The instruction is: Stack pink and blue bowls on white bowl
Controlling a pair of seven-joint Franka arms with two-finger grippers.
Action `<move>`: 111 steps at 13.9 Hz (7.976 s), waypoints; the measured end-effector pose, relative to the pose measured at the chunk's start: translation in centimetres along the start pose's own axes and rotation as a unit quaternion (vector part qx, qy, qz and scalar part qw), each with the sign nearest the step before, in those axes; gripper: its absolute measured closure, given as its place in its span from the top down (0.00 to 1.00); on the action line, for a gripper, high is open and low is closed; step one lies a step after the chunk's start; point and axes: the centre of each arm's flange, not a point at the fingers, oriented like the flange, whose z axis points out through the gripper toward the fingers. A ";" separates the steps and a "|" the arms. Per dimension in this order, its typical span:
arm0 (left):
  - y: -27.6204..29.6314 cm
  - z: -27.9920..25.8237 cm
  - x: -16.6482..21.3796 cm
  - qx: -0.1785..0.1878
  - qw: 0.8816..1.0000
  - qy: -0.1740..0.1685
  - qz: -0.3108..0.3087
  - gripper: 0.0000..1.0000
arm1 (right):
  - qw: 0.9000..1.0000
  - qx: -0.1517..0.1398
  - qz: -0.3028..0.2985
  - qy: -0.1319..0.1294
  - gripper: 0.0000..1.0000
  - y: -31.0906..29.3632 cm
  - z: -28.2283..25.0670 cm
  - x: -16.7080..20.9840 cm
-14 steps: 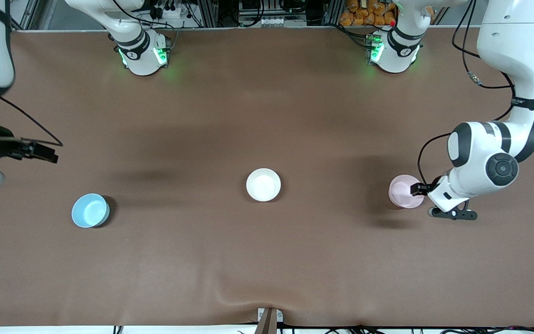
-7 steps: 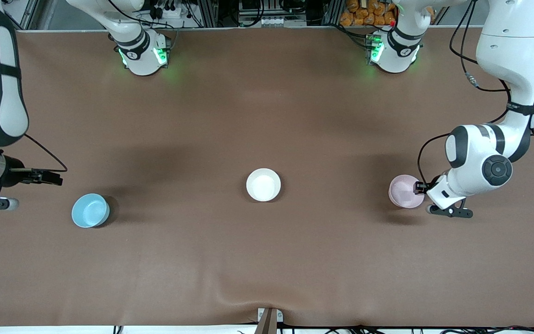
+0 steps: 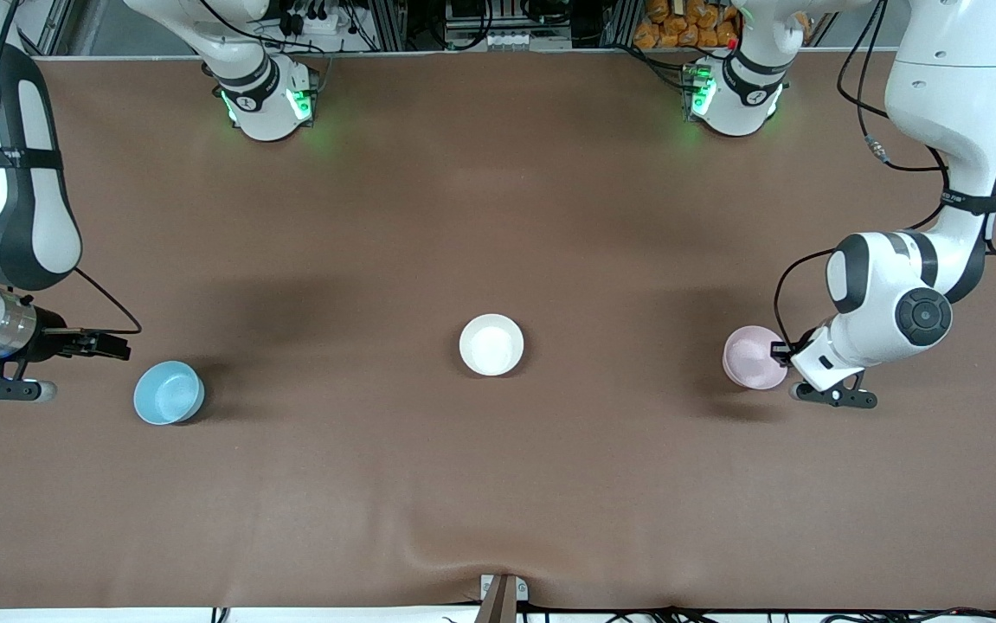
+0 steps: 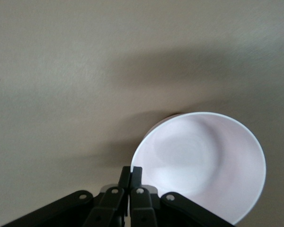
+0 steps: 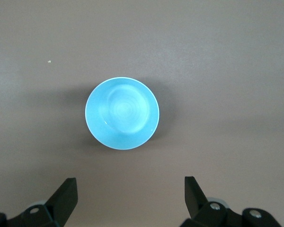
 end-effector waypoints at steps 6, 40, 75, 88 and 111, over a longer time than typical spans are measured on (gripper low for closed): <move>5.7 -9.0 4.1 -0.035 0.999 0.007 -0.019 0.02 | 1.000 -0.014 -0.008 0.024 1.00 0.2 2.8 1.2; 44.6 -0.9 1.2 -0.099 0.992 0.010 -0.083 0.02 | 0.995 0.069 0.050 0.050 0.03 -6.4 3.2 3.2; 2.4 -29.8 2.3 -0.036 0.993 0.064 -0.098 1.00 | 0.952 0.158 0.260 0.019 0.03 -53.1 10.8 -11.5; 3.0 -40.8 -11.0 -0.040 0.994 0.006 -0.098 1.00 | 0.945 0.156 0.285 0.023 0.46 -51.1 8.1 -10.6; 1.6 -41.3 -11.6 -0.003 0.994 0.024 -0.107 1.00 | 1.000 0.029 -0.008 0.002 1.00 -7.1 -21.4 -10.0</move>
